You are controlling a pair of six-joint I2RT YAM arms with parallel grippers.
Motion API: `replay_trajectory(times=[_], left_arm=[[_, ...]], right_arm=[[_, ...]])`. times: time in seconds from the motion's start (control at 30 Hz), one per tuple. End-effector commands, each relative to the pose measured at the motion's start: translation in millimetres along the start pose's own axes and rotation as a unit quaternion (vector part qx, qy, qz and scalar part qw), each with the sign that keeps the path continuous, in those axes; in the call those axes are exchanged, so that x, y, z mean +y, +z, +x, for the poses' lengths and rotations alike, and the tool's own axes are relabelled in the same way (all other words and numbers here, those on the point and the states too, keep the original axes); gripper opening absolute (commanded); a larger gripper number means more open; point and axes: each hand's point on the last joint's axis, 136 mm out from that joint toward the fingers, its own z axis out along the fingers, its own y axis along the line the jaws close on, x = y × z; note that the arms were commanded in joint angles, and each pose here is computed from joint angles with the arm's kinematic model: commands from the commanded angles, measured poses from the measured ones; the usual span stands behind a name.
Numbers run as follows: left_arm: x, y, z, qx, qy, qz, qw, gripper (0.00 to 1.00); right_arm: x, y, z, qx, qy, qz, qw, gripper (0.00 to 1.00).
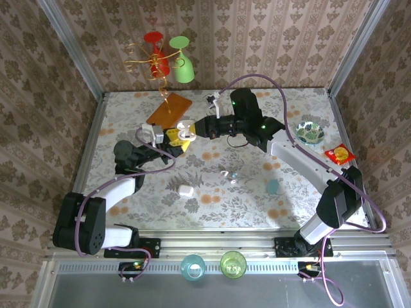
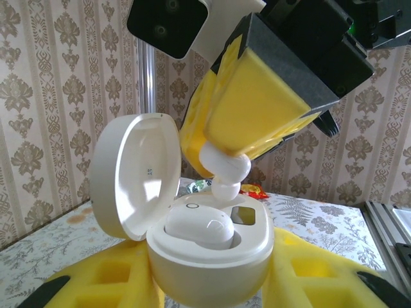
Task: Insert wireless bluetooth earbuds into charging case
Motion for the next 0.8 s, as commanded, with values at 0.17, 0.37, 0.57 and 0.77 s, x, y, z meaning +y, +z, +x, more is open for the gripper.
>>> replay_trajectory(times=[0.17, 0.37, 0.57, 0.77], left_arm=[[-7, 3, -22, -0.023, 0.033, 0.011, 0.999, 0.28], [-5, 3, -24, -0.026, 0.036, 0.006, 0.999, 0.28], [-6, 3, -26, -0.027, 0.036, 0.008, 0.999, 0.28], [-6, 3, -25, -0.027, 0.037, 0.008, 0.999, 0.28]], right_arm=[[-7, 2, 1, -0.002, -0.011, 0.008, 1.0, 0.16], [-16, 2, 5, 0.002, -0.006, 0.026, 1.0, 0.17], [-20, 4, 2, 0.0, -0.003, 0.035, 0.999, 0.21], [-15, 1, -4, -0.004, -0.011, 0.038, 0.999, 0.32]])
